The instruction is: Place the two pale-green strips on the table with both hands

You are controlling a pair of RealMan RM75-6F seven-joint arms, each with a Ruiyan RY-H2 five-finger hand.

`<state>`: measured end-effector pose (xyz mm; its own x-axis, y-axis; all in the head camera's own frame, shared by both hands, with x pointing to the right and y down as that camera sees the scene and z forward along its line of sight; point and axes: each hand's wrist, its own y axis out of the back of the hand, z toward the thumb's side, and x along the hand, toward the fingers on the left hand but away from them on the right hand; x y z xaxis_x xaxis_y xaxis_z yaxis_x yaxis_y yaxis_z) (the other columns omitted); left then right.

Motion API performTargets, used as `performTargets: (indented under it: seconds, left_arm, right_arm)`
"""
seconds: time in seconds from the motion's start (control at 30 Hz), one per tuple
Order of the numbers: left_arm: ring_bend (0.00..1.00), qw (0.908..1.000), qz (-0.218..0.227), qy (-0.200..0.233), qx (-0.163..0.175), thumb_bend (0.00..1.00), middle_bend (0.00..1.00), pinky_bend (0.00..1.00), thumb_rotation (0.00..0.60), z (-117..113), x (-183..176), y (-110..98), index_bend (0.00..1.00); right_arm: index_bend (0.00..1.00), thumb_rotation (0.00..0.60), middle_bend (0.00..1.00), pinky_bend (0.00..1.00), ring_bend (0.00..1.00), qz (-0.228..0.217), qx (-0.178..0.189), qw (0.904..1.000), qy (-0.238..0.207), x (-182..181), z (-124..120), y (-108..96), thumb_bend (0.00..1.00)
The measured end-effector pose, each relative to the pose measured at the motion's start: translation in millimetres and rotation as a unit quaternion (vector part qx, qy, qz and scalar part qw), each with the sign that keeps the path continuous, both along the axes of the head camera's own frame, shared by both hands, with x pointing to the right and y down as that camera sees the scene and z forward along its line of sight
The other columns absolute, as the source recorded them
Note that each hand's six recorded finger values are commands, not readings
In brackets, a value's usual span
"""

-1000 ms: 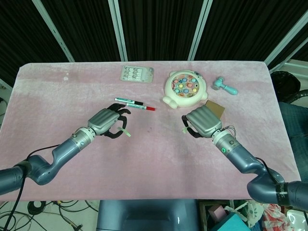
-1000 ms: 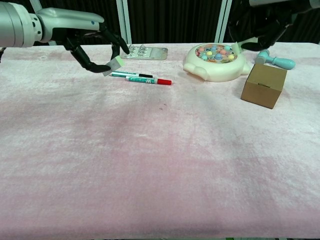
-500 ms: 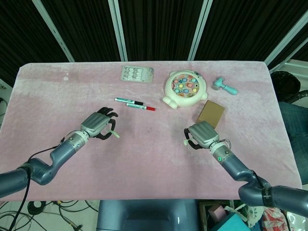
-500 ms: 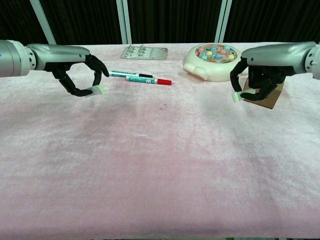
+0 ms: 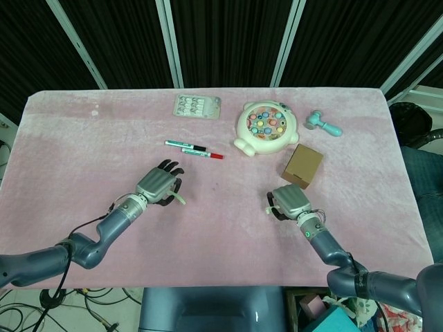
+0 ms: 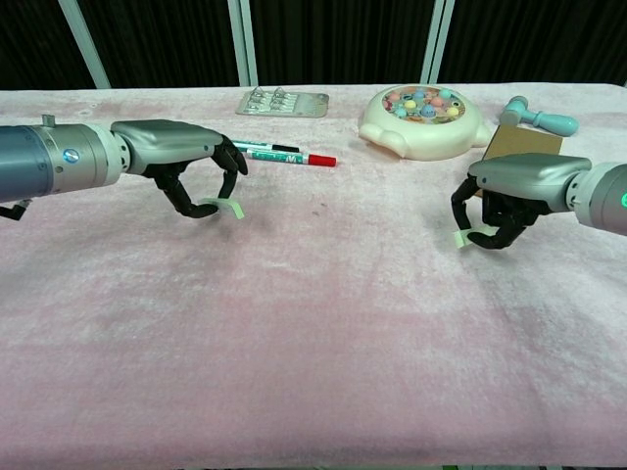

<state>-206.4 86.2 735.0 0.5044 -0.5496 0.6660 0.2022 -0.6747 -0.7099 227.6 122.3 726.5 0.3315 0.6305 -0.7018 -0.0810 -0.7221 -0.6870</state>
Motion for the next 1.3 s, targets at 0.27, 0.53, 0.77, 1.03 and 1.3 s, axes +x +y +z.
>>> performTargets:
  seconds: [0.27,0.53,0.77,1.03,1.3]
  left_arm:
    - [0.00,0.9992,0.026,-0.026,0.013,0.20,0.08,0.00,0.600,2.6,15.7,7.2,0.17]
    - [0.00,0.9993,0.009,-0.036,0.003,0.10,0.03,0.00,0.600,1.5,15.9,7.3,0.09]
    - [0.00,0.9996,-0.019,-0.014,0.016,0.10,0.03,0.00,0.600,-17.2,14.2,-10.2,0.09]
    - [0.00,0.9957,-0.053,0.019,0.074,0.10,0.03,0.00,0.600,-78.4,-16.0,-44.3,0.09]
    - [0.00,0.9813,-0.081,-0.020,0.173,0.10,0.02,0.00,0.600,-146.0,-108.6,-41.3,0.09]
  right_arm:
    - [0.21,0.600,0.93,0.89,0.94,-0.002,-0.029,0.9995,0.011,3.9,-1.6,3.0,0.21]
    - [0.12,0.600,0.84,0.85,0.91,-0.007,-0.041,0.9985,0.036,7.8,-10.2,0.4,0.15]
    - [0.12,0.600,0.81,0.85,0.89,0.016,-0.017,0.9993,0.029,14.6,-33.5,-16.7,0.15]
    - [0.16,0.600,0.49,0.61,0.64,0.076,0.043,0.9949,0.050,77.9,-95.4,-46.5,0.13]
    - [0.14,0.600,0.22,0.24,0.36,0.144,0.171,0.9725,0.067,160.2,-156.0,-36.1,0.07]
